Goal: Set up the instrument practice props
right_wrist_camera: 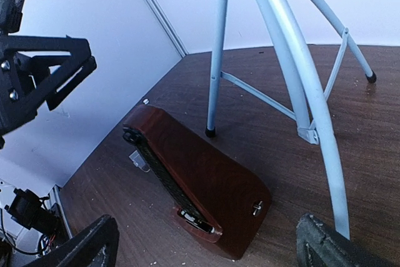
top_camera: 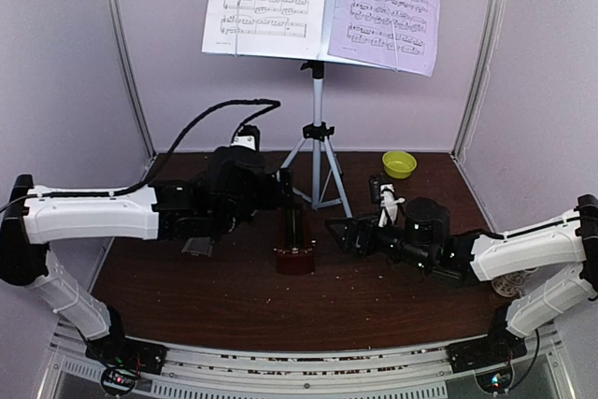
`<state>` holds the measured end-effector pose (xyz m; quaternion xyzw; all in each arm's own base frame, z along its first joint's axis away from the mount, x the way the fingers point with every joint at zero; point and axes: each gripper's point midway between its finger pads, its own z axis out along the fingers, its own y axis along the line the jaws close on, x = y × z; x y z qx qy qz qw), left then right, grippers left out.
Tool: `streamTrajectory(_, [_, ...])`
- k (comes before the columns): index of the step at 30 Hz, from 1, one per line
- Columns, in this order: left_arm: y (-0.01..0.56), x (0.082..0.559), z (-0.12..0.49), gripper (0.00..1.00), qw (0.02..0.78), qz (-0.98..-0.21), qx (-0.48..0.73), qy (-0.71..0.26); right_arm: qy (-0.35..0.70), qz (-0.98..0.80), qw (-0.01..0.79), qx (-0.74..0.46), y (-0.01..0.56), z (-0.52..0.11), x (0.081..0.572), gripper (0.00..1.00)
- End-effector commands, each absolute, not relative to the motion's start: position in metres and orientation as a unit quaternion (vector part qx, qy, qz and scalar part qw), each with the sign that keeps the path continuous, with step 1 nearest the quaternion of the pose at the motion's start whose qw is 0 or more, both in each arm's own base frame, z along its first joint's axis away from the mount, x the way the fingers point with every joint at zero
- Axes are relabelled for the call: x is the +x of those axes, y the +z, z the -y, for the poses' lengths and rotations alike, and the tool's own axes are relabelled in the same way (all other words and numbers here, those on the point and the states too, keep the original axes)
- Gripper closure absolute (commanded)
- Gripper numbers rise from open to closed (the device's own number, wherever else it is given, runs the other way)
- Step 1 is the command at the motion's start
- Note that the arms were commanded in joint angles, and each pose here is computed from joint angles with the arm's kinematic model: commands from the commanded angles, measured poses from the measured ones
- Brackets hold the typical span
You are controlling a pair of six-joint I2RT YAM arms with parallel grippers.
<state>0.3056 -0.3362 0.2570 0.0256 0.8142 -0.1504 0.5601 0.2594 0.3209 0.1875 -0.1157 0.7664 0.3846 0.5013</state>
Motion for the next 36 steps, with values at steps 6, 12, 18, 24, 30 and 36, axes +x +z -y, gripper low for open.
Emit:
streamTrajectory(6, [0.26,0.317,0.294,0.02,0.543,-0.811,0.063,-0.207,0.342,-0.763,0.527,-0.153,0.201,-0.355,0.268,0.0])
streamTrajectory(12, [0.252,0.317,0.289,0.02,0.538,-0.813,0.053,-0.215,0.327,-0.771,0.525,-0.152,0.195,-0.38,0.274,0.0])
streamTrajectory(18, [0.247,0.318,0.288,0.02,0.532,-0.818,0.046,-0.215,0.312,-0.775,0.53,-0.149,0.189,-0.395,0.281,0.02])
streamTrajectory(24, [0.251,0.318,0.286,0.02,0.537,-0.815,0.044,-0.214,0.297,-0.779,0.535,-0.138,0.186,-0.4,0.29,0.09])
streamTrajectory(30, [0.252,0.319,0.284,0.02,0.54,-0.814,0.04,-0.21,0.265,-0.789,0.537,-0.139,0.179,-0.399,0.298,0.23])
streamTrajectory(36, [0.253,0.318,0.283,0.02,0.542,-0.813,0.041,-0.21,0.254,-0.793,0.536,-0.14,0.174,-0.395,0.297,0.43])
